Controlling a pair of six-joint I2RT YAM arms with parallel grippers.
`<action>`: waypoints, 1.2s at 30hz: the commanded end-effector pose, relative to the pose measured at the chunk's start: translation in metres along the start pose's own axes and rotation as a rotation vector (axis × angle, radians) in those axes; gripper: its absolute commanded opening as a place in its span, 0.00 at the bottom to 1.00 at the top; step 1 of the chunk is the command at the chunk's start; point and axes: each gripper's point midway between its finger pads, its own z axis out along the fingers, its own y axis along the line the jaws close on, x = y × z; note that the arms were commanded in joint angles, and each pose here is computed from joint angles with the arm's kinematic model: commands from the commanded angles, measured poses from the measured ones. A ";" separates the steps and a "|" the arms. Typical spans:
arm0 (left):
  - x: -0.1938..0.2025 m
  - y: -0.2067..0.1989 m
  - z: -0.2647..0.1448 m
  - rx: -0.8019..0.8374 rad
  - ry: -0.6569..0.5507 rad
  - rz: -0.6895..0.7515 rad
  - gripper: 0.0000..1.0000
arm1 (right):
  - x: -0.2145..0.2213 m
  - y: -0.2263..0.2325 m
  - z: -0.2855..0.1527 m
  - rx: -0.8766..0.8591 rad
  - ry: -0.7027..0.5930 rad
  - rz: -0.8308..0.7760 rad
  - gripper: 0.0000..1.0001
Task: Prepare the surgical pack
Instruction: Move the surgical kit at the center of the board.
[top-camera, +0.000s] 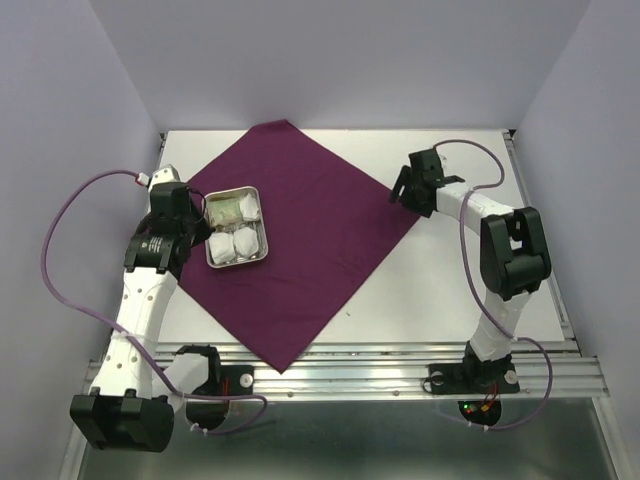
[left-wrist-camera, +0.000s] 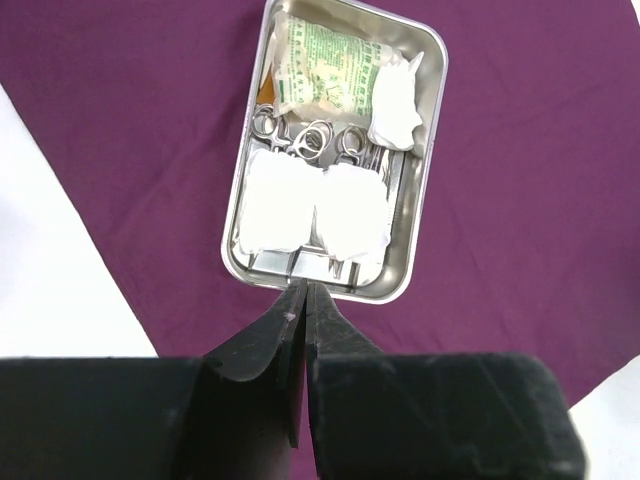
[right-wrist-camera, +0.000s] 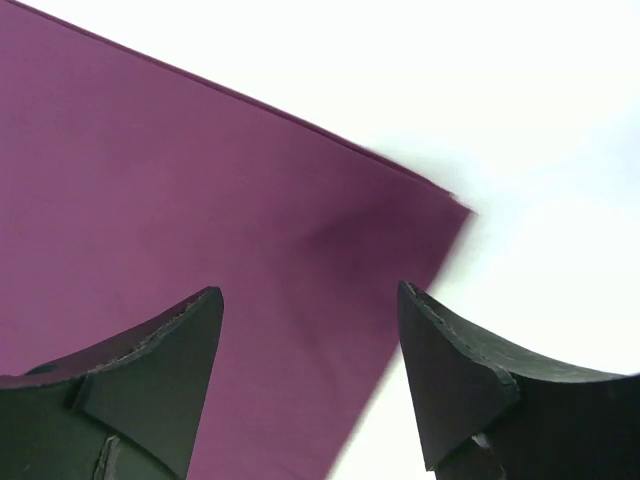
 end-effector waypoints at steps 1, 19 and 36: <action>-0.020 -0.009 -0.004 0.035 -0.062 -0.014 0.16 | -0.001 -0.013 -0.008 0.005 0.017 -0.065 0.76; -0.016 -0.009 -0.003 0.038 -0.051 -0.020 0.16 | 0.040 -0.003 0.024 -0.061 0.195 -0.084 0.25; -0.009 0.016 0.014 -0.095 -0.027 0.003 0.20 | -0.020 -0.075 -0.005 0.059 0.032 -0.033 0.01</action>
